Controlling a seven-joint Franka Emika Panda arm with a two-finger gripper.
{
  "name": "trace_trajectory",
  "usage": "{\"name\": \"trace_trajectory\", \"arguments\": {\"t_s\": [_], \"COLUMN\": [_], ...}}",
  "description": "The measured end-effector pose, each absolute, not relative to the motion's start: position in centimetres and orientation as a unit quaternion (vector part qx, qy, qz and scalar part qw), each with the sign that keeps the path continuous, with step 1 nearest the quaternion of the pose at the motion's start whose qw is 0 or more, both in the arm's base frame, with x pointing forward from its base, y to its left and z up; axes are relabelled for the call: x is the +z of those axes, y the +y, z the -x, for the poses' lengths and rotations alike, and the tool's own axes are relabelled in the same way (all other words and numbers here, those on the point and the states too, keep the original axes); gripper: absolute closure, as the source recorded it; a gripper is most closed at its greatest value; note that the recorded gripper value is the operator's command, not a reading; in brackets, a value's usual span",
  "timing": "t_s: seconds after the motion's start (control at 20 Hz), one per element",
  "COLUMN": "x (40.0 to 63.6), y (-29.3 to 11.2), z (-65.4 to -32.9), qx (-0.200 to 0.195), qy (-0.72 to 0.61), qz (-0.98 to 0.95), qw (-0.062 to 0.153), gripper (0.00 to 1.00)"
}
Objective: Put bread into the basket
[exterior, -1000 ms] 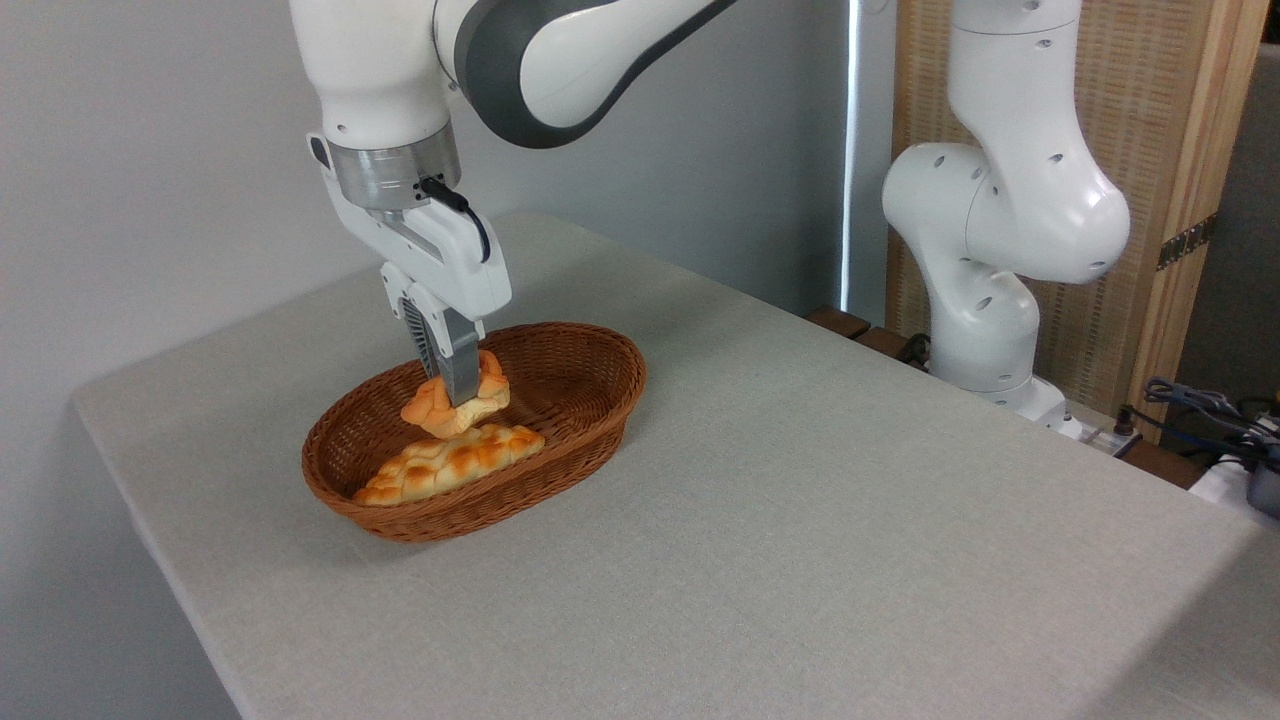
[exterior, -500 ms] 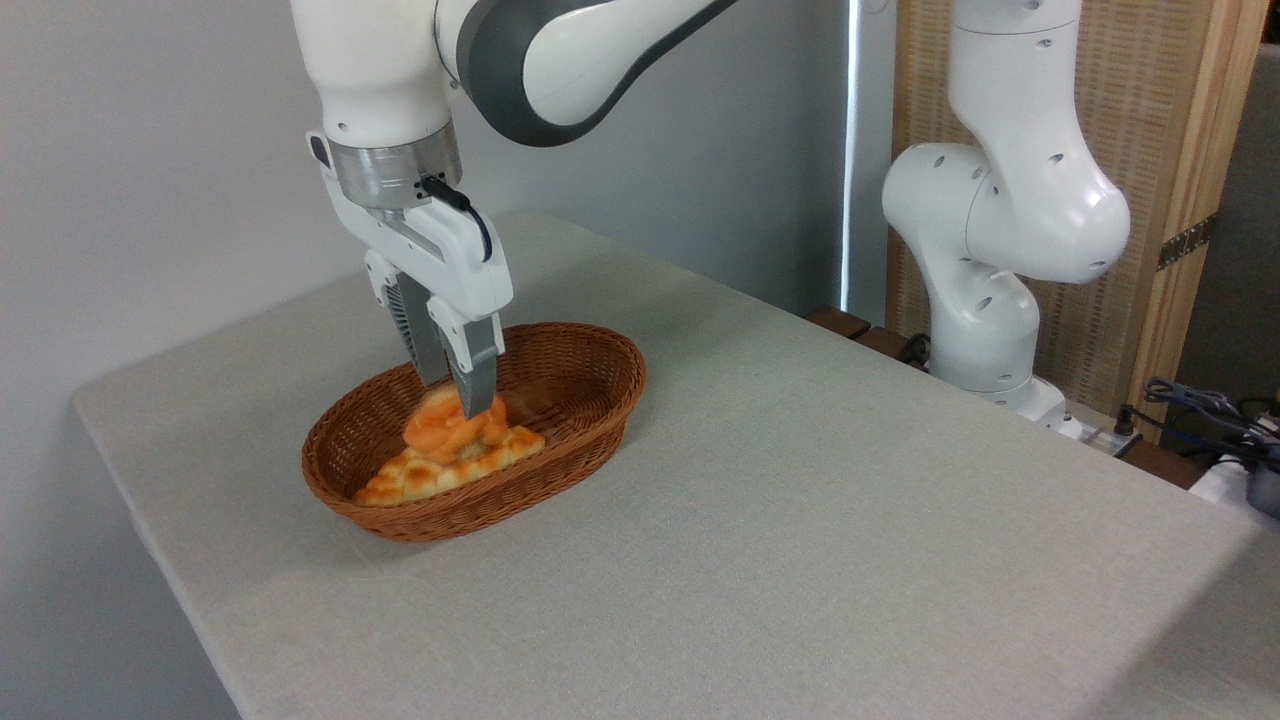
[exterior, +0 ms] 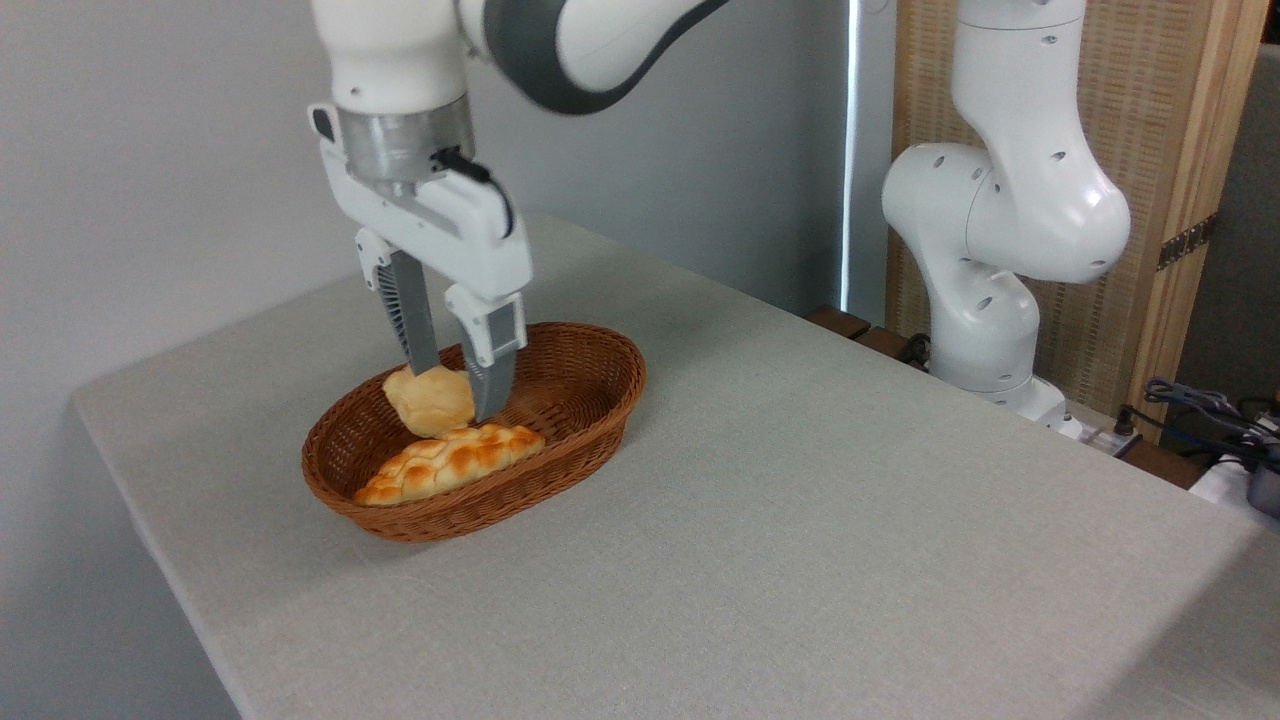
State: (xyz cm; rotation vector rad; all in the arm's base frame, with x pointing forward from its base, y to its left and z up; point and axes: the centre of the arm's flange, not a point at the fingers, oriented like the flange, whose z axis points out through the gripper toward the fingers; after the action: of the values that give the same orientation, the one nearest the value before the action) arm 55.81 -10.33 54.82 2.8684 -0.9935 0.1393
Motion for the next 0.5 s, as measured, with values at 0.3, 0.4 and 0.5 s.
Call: {"name": "trace_trajectory", "arguments": {"t_s": [0.3,0.4,0.5], "x": [59.5,60.5,60.8], "y": [-4.7,-3.0,-1.9], "z": [-54.9,-54.9,-54.9], "qx": [0.024,0.023,0.021], "qy": [-0.338,-0.335,-0.332], "qz": [-0.941,-0.942,-0.943], "qw": [0.000,0.000,0.000], "gripper": [0.00,0.00,0.00]}}
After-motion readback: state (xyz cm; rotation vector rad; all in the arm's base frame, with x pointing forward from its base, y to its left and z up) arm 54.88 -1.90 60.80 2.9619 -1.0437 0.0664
